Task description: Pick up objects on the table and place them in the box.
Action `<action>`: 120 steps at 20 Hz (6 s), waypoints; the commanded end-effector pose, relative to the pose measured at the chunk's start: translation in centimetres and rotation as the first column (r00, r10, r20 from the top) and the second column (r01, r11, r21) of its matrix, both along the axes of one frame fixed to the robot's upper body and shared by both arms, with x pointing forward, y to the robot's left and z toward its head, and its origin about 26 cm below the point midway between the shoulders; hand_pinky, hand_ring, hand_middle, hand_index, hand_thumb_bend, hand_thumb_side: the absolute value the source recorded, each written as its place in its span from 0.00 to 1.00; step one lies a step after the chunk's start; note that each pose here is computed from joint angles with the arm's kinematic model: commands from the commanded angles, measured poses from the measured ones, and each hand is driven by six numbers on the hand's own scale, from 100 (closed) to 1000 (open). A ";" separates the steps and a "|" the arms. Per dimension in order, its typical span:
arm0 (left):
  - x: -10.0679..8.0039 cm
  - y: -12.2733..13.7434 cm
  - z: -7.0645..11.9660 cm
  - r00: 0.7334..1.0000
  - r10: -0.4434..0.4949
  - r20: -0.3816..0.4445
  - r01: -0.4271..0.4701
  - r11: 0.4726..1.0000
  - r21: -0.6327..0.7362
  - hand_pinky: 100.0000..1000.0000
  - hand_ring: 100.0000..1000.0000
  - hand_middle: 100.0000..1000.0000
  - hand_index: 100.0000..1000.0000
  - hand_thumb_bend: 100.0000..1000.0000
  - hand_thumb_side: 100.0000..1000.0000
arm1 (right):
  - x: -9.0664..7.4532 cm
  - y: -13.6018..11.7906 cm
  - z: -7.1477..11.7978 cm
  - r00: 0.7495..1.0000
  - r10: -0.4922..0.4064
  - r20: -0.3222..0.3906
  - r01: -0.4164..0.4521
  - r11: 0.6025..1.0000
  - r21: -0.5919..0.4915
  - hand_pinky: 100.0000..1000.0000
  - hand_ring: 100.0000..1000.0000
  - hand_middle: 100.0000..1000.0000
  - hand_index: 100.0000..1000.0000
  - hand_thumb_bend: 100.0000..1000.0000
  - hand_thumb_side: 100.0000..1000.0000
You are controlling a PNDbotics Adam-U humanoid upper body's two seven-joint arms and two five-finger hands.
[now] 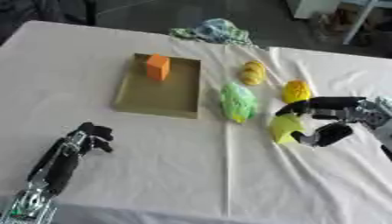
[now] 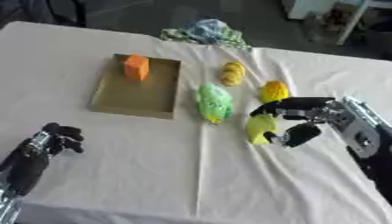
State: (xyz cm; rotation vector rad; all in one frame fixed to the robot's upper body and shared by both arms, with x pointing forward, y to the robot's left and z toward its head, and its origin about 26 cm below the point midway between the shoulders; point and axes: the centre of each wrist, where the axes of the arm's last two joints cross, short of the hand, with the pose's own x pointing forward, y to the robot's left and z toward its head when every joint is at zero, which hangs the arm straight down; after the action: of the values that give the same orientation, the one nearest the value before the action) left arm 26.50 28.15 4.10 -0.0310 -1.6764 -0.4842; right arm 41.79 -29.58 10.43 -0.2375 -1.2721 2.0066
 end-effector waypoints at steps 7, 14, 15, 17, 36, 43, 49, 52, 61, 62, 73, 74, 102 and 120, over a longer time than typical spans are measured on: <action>0.1 0.3 0.6 1.000 0.002 0.020 -0.002 1.000 0.017 0.77 0.50 0.55 0.70 0.00 1.00 | 0.5 -1.1 0.7 0.984 0.171 -0.052 -0.178 0.969 -0.169 0.83 0.90 0.91 1.00 0.00 0.25; 0.1 0.3 0.6 1.000 0.002 0.019 -0.002 1.000 0.017 0.77 0.50 0.55 0.70 0.00 1.00 | 0.8 -0.8 0.0 0.986 0.164 -0.042 -0.169 0.972 -0.164 0.81 0.87 0.86 1.00 0.00 0.18; 0.1 0.3 0.6 1.000 0.002 0.019 -0.003 1.000 0.017 0.77 0.50 0.55 0.70 0.00 1.00 | 0.9 -0.8 0.0 0.986 0.163 -0.038 -0.167 0.973 -0.161 0.81 0.85 0.82 0.99 0.00 0.18; 0.1 0.3 0.6 1.000 0.002 0.019 -0.002 1.000 0.016 0.77 0.50 0.55 0.70 0.00 1.00 | 0.9 -0.7 -0.1 0.987 0.161 -0.023 -0.163 0.976 -0.146 0.79 0.81 0.75 0.96 0.00 0.13; 0.2 0.1 0.6 1.000 -0.004 0.022 0.003 1.000 0.010 0.77 0.50 0.54 0.70 0.00 1.00 | 3.1 2.2 9.1 0.953 0.018 0.304 -0.084 0.975 0.206 0.76 0.73 0.64 0.92 0.00 0.00; 0.5 -0.4 0.9 0.999 -0.030 0.032 0.030 1.000 -0.001 0.77 0.50 0.54 0.70 0.00 1.00 | 5.9 8.8 10.9 0.936 -0.017 0.350 -0.077 0.964 0.254 0.77 0.73 0.65 0.93 0.00 0.00; 0.8 -1.0 1.2 0.997 -0.067 0.039 0.067 0.998 -0.003 0.77 0.50 0.54 0.70 0.00 1.00 | 6.8 14.7 10.0 0.931 -0.020 0.363 -0.070 0.970 0.233 0.77 0.74 0.67 0.94 0.00 0.00; 0.9 -1.3 1.3 0.995 -0.089 0.042 0.089 0.996 -0.001 0.77 0.50 0.54 0.70 0.00 1.00 | 6.7 17.4 9.3 0.928 -0.010 0.373 -0.070 0.977 0.201 0.78 0.75 0.70 0.95 0.00 0.00; 1.3 -1.9 1.8 0.990 -0.135 0.049 0.136 0.991 0.000 0.77 0.50 0.54 0.69 0.00 1.00 | 5.8 21.3 7.3 0.885 -0.048 0.463 -0.008 0.993 0.119 0.79 0.81 0.85 1.00 0.00 0.12; 1.3 -1.9 1.8 0.990 -0.136 0.048 0.136 0.991 0.000 0.77 0.50 0.54 0.69 0.00 1.00 | 5.8 21.4 7.0 0.878 -0.049 0.475 -0.001 0.994 0.105 0.79 0.81 0.87 1.00 0.00 0.15; 1.2 -1.7 1.5 0.991 -0.130 0.035 0.130 0.991 0.004 0.77 0.50 0.54 0.69 0.00 1.00 | 6.0 20.5 4.1 0.868 -0.084 0.489 0.057 0.996 0.070 0.82 0.86 0.94 1.00 0.07 0.64; 1.2 -1.7 1.5 0.991 -0.128 0.034 0.128 0.992 0.005 0.77 0.50 0.54 0.69 0.00 1.00 | 6.0 20.3 4.3 0.864 -0.083 0.496 0.052 0.996 0.077 0.82 0.86 0.94 1.00 0.06 0.63; -0.2 0.3 0.0 0.999 -0.042 -0.020 0.043 0.998 0.044 0.77 0.50 0.54 0.70 0.00 1.00 | 5.7 -5.6 4.9 0.817 -0.514 0.262 0.518 0.854 0.059 0.85 0.91 0.97 1.00 0.12 0.38; -0.1 0.3 0.2 0.999 -0.038 -0.010 0.039 0.998 0.040 0.77 0.49 0.54 0.70 0.00 1.00 | 6.2 -2.6 0.6 0.817 -0.554 0.161 0.554 0.831 0.048 0.83 0.88 0.93 1.00 0.00 0.43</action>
State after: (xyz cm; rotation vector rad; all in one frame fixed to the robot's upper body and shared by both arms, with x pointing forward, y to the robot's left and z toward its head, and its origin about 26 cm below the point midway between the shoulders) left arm 26.27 28.11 3.53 -0.0548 -1.6395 -0.5305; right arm 47.58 -31.86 9.52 -0.6626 -1.1114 1.5119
